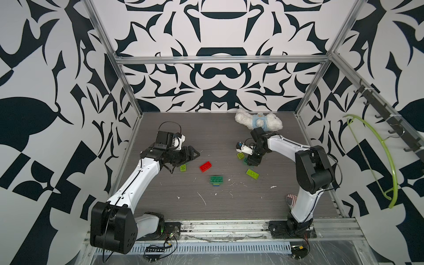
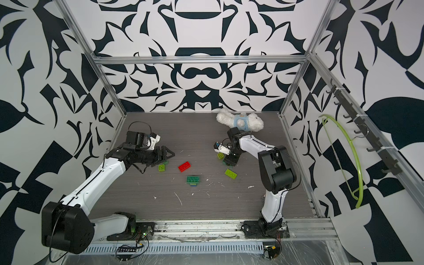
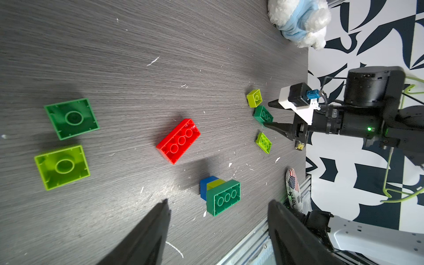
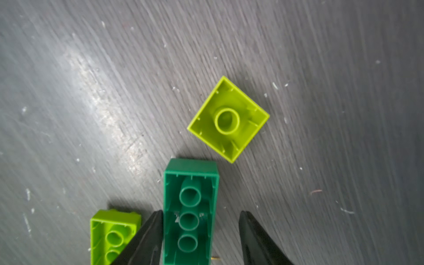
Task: Assemble a carrot with lego
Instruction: Adjust the lego brick at the center of the board, then pick up the lego brick from the center of the board.
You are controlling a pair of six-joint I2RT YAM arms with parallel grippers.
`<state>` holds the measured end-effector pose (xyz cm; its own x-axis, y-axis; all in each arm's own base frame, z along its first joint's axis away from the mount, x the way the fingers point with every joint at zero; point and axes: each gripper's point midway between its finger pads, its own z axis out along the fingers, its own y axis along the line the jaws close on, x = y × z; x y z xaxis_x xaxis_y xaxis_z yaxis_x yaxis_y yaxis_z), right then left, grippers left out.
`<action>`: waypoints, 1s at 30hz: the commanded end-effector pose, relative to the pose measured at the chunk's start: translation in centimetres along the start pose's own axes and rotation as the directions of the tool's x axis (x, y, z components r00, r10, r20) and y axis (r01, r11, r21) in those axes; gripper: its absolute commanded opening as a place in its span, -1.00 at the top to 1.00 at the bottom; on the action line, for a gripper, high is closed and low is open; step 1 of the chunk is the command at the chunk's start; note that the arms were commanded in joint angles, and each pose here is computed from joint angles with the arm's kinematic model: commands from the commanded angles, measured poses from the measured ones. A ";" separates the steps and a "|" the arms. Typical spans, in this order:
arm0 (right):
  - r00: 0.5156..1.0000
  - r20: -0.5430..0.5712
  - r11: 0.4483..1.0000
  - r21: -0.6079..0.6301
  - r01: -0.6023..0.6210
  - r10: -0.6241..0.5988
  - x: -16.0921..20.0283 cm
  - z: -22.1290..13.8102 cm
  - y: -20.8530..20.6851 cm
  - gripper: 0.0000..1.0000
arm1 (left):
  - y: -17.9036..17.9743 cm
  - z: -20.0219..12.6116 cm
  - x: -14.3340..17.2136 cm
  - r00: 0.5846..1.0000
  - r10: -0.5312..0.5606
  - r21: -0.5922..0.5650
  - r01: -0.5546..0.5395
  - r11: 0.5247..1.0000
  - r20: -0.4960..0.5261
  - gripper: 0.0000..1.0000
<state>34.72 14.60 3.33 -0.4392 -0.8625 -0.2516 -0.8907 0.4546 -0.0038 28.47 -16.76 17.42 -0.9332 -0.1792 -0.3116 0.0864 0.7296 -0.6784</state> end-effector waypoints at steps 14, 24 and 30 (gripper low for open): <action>0.997 0.059 0.998 -0.044 -0.045 0.047 -1.4 -0.4 0.3 0.13 | -0.6 -0.7 -0.3 0.999 0.031 0.002 -0.031 1.000 0.032 -0.49; 0.997 0.030 0.997 -0.051 -0.063 0.064 -0.8 0.2 0.4 0.13 | -0.4 -0.8 -0.2 0.999 0.035 -0.005 -0.035 0.999 0.031 -0.49; 0.998 0.028 0.996 -0.056 -0.062 0.064 -0.7 0.1 0.6 0.26 | -0.3 -0.8 -0.2 0.999 0.039 -0.011 -0.039 0.999 0.033 -0.49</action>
<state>34.29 15.22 2.37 -0.4910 -0.8311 -0.2613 -0.8679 0.4925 0.0643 28.61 -16.49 17.85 -0.9227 -0.1860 -0.3377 0.0956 0.7381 -0.6679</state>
